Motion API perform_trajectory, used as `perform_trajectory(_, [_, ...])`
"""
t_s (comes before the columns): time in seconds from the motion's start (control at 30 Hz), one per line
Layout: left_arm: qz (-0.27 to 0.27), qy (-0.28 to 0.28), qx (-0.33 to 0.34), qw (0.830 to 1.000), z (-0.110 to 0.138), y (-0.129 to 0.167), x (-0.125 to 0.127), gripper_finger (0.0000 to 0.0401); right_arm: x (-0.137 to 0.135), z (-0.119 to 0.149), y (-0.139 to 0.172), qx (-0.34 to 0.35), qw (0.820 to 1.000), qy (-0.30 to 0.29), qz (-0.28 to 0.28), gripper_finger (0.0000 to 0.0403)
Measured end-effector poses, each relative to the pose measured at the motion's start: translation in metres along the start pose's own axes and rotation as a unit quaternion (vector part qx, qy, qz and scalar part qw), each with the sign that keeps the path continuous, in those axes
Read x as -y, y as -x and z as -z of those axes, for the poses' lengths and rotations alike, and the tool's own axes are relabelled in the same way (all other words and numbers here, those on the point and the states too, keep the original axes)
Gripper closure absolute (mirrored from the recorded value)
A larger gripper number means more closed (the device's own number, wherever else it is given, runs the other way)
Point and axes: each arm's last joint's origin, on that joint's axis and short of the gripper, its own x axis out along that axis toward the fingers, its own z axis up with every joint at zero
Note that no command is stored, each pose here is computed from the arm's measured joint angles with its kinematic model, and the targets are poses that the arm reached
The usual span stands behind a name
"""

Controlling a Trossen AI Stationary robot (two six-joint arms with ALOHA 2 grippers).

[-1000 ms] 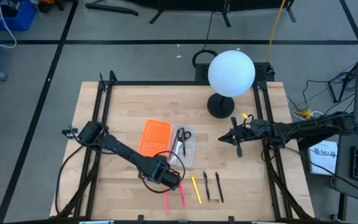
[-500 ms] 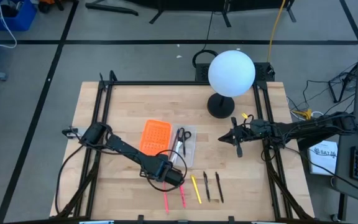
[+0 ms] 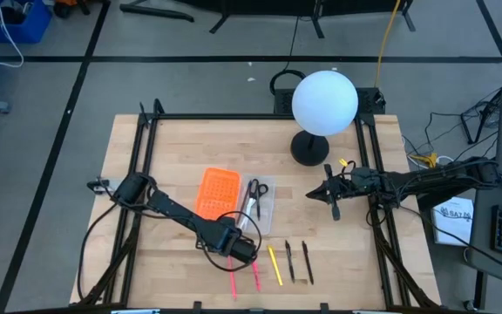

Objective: Pick & place school supplies into a supply box
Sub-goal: Put the pink pencil into the orange supply box

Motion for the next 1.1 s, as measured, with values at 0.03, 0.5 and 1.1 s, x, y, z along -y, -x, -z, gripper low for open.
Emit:
perform_trajectory(0.03, [0.000, 0.001, 0.000, 1.000, 0.000, 0.000, 0.000, 0.0220, 0.000, 0.000, 0.000, 0.000, 1.000, 0.000, 0.000, 0.0403])
perform_trajectory(0.5, [0.013, 0.028, -0.008, 0.999, 0.013, 0.004, 0.003, 0.0220, 0.000, 0.000, 0.000, 0.000, 1.000, 0.000, 0.000, 0.0403])
perform_trajectory(1.1, [0.034, 0.072, 0.058, 0.995, 0.010, 0.002, 0.004, 0.0221, 0.000, 0.000, 0.000, 0.000, 1.000, 0.004, 0.000, 0.0403])
